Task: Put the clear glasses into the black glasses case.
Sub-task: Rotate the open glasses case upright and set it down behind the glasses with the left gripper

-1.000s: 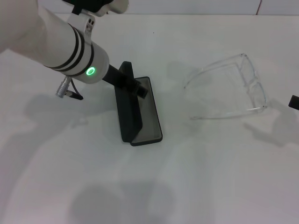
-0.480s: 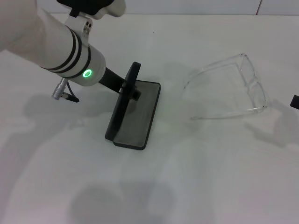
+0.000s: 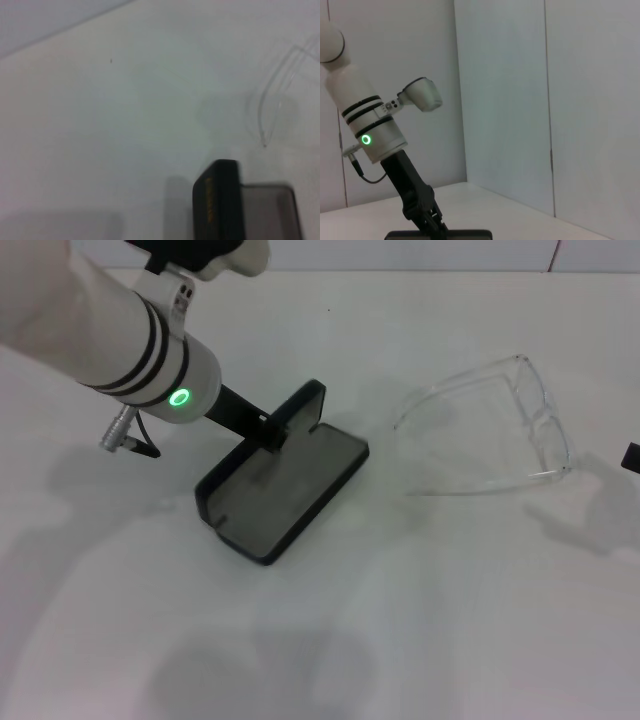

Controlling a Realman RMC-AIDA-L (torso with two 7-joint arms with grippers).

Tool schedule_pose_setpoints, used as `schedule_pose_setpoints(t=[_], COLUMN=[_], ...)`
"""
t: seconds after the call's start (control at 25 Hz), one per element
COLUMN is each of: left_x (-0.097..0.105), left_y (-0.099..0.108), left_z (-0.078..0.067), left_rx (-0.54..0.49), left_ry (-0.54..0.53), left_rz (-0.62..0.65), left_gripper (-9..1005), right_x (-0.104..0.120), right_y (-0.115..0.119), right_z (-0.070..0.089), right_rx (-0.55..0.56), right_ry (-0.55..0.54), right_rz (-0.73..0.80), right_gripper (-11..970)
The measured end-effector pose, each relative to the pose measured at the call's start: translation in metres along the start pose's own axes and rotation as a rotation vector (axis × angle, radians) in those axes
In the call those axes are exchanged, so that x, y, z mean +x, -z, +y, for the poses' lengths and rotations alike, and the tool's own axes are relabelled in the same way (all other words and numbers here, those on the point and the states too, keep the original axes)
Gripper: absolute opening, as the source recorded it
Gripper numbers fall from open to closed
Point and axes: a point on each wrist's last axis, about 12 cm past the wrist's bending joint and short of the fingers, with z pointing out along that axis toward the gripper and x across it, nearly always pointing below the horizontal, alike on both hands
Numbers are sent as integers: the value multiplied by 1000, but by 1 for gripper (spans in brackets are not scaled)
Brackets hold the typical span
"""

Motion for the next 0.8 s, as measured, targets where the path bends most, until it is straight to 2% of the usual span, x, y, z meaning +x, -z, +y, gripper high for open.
schedule_pose_setpoints(t=[0.28, 0.4, 0.48, 0.68, 0.76, 0.8], left_x=[1, 1, 1, 5, 4, 4], left_y=[11, 14, 16, 21, 22, 22], left_z=[-4, -6, -8, -12, -12, -12], left_rx=[41, 80, 94, 93, 81, 81], left_ry=[-62, -128, -215, -521, -601, -601], left_rz=[-55, -73, -89, -141, -163, -163], left_gripper=[223, 207, 208, 208, 208, 208], right_x=[2, 2, 2, 6, 6, 7], right_y=[7, 10, 14, 23, 26, 32], right_z=[2, 3, 2, 6, 7, 10], right_rx=[22, 36, 50, 92, 100, 125], right_ry=[6, 8, 11, 14, 18, 23], right_rz=[-47, -65, -72, -126, -139, -159], right_gripper=[822, 821, 820, 817, 816, 816])
